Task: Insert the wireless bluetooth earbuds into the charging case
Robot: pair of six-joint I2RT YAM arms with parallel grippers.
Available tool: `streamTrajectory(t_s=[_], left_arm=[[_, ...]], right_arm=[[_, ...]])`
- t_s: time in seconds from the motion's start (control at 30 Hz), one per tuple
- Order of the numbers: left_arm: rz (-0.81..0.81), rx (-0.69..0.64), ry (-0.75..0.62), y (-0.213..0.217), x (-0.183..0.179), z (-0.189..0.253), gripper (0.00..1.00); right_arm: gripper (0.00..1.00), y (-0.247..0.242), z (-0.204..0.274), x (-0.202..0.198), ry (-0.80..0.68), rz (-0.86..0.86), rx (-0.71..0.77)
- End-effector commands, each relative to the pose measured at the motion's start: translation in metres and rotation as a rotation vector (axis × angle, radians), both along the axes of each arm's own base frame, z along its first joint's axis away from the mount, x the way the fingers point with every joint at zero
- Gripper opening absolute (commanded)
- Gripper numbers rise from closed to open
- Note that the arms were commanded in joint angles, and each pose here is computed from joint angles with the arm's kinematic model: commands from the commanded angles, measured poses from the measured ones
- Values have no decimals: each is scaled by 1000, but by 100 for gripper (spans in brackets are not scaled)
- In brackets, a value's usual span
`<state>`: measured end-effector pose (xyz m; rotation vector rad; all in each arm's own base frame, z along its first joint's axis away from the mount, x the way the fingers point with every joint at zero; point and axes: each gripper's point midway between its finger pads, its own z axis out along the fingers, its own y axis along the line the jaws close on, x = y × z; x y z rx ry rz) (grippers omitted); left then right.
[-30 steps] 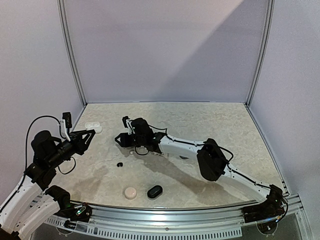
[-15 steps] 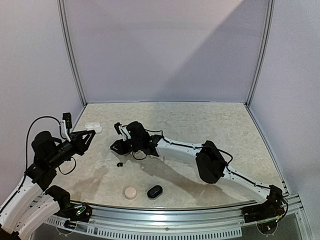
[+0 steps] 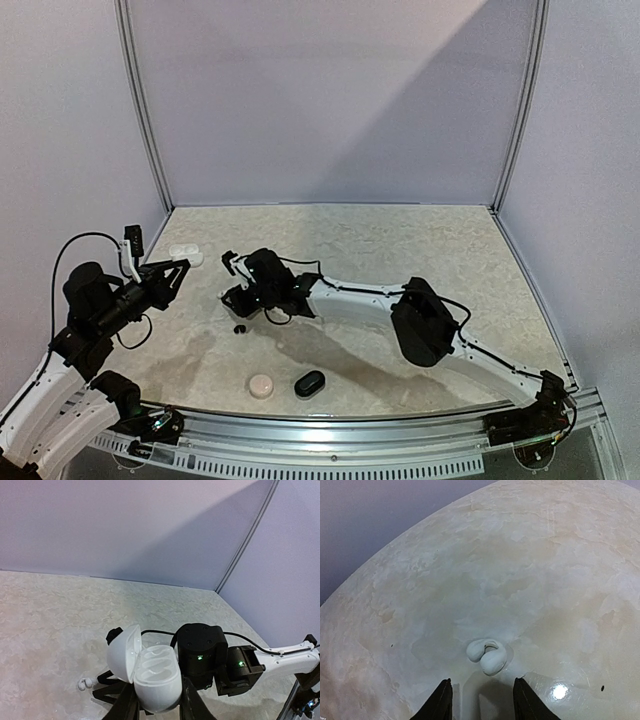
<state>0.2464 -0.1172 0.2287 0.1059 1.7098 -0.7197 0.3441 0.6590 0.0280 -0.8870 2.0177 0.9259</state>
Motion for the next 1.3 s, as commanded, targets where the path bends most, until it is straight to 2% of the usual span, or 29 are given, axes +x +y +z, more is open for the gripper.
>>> streamTrajectory(t_s=[0.0,0.13,0.3,0.5,0.63,0.97,1.27], left_arm=[[17,16,4,4,3,-4,0],[20,14,3,4,4,-4,0],[32,5,-29,6,4,1,0],[71,31,-28,14,7,-2,0],[70,26,-9,14,9,-6,0],[68,20,24,13,11,-11,0],[74,24,20,14,11,-10,0]], right_arm=[[44,-3,-5,12,-75,-32,-38],[45,0,-35,9,-71,-31,-50],[45,7,-36,4,-145,1,-53],[38,15,-48,-16,-200,69,-87],[33,14,-46,-9,-271,29,-101],[21,15,-44,-8,-286,-6,-94],[13,13,-41,-5,-308,-22,-100]])
